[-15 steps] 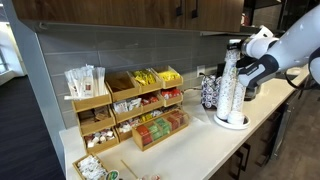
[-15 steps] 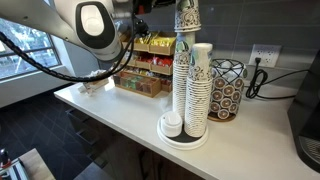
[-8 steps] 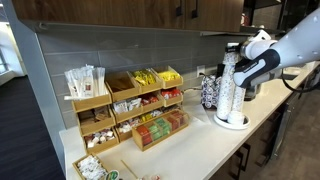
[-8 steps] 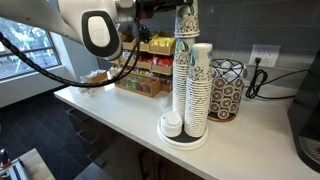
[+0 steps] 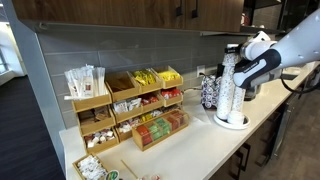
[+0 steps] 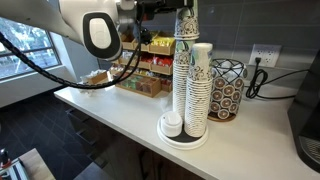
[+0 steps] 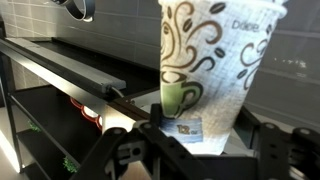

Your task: Stack up the cups on the counter and turn them upside down

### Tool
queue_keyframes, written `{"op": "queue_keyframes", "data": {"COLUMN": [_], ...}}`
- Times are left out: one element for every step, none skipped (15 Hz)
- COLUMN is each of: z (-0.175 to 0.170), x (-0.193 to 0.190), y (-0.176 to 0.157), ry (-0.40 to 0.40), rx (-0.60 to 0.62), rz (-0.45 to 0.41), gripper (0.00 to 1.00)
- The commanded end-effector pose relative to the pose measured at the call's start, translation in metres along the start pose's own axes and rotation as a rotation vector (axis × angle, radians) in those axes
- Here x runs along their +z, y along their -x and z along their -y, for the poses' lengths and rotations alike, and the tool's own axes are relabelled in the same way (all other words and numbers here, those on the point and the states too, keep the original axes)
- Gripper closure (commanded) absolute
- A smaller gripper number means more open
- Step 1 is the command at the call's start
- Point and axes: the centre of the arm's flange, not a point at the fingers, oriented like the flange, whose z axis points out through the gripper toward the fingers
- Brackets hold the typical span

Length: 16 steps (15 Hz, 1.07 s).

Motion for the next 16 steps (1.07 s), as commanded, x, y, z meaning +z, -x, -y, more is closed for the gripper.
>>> {"op": "queue_keyframes", "data": {"z": [-0.004,-0.005,-0.006,-0.006,-0.007,-0.008,-0.012,-0.015,-0.021,-0.028,-0.033,-0.038,-0.043,-0.046,-0.049,-0.051], "x": [0.001,0.001,0.001,0.0,-0.001,-0.001,-0.003,-0.005,-0.007,-0.009,-0.012,-0.013,-0.014,-0.015,-0.016,-0.016], "y": [0.006,0.006,0.007,0.007,0.006,0.005,0.001,-0.003,-0.008,-0.012,-0.017,-0.02,-0.023,-0.027,-0.029,-0.03], "ry": [-0.013,-0.015,-0.013,-0.012,-0.014,-0.018,-0.028,-0.033,-0.053,-0.062,-0.08,-0.098,-0.127,-0.155,-0.178,-0.197], "rx": [-0.011,-0.01,-0.013,-0.012,-0.011,-0.004,-0.001,-0.009,-0.029,-0.032,-0.034,-0.037,-0.033,-0.038,-0.041,-0.045], "rz": [0.008,0.012,0.013,0.019,0.021,0.027,0.031,0.033,0.063,0.073,0.106,0.125,0.142,0.158,0.186,0.197], "gripper": [0.01,0.0,0.0,0.0,0.0,0.0,0.0,0.0,0.0,0.0,0.0,0.0,0.0,0.0,0.0,0.0]}}
